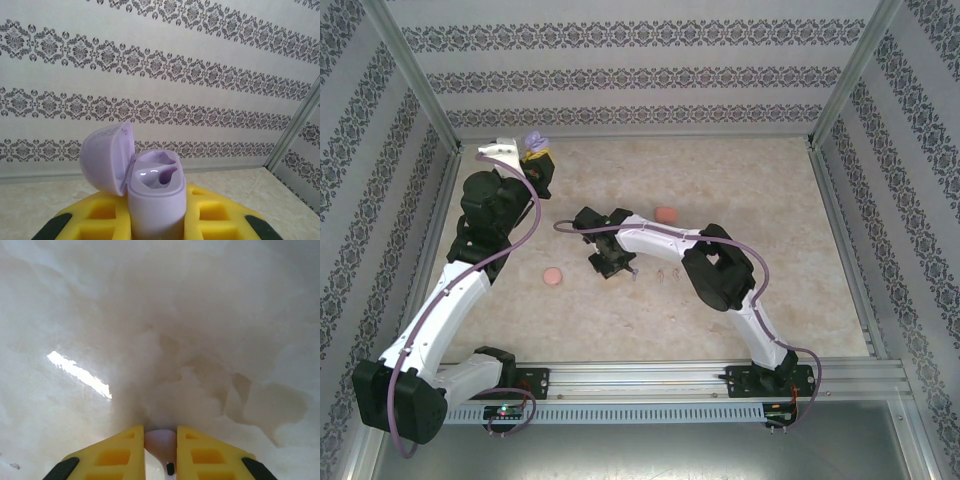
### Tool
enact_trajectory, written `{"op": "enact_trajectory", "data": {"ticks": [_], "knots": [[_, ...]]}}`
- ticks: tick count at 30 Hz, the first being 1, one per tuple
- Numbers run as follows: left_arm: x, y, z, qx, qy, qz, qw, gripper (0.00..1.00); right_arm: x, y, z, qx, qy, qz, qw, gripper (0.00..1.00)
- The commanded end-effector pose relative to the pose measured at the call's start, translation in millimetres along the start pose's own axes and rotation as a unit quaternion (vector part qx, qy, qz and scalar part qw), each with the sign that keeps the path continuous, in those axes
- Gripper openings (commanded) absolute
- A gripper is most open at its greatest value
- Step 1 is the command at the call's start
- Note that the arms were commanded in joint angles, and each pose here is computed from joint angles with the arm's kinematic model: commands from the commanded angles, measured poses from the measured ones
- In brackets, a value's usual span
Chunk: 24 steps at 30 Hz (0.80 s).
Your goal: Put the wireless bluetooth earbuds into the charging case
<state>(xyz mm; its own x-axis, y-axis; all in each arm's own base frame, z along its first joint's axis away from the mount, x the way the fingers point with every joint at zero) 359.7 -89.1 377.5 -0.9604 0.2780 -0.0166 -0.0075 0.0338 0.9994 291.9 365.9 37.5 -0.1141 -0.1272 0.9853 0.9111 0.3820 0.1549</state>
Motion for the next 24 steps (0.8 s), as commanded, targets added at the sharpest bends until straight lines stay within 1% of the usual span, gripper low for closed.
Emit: {"op": "enact_trajectory", "data": {"ticks": [1,5,15,19,22,24], "knots": [[-2.0,14.5,-6.0,-0.002,-0.021,-0.007,1.000,0.00,26.5,5.0,-1.0,-0.014,0.013,-0.030,0.999,0.18],[-7.2,8.8,-9.7,-0.009,-0.034,0.005,0.999,0.00,49.0,12.1,-8.5,-0.026,0.024,-0.059,0.998,0.18],[-5.8,-1.0,-25.8,-0.062,-0.087,-0.029,0.994,0.00,120.1,33.6,-49.5,-0.059,0.035,-0.143,0.987,0.18],[-3.6,-7.2,-35.2,-0.083,-0.116,-0.047,0.989,0.00,160.3,43.1,-70.7,-0.073,0.039,-0.190,0.978,0.18],[1.8,-11.9,-44.4,-0.105,-0.141,-0.075,0.982,0.00,192.6,49.8,-85.7,-0.083,0.041,-0.228,0.969,0.18],[3.6,-15.5,-50.9,-0.116,-0.159,-0.084,0.977,0.00,214.0,53.5,-93.3,-0.088,0.047,-0.253,0.962,0.18]]}}
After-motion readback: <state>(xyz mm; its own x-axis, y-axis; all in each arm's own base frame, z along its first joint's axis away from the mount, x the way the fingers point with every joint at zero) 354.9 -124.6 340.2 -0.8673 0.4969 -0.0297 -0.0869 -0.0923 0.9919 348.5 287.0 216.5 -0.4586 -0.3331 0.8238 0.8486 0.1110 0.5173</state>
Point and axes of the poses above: each hand's point on the last joint's axis, 136 mm out from that joint toward the fingers, its own x axis back along the fingers, its own z axis along the line the jaws close on, y = z × x, the point moved 2 cm from there along x, back along the fingers, and after that the axes turned 12 degrees about -x, right-handed, at the moved point
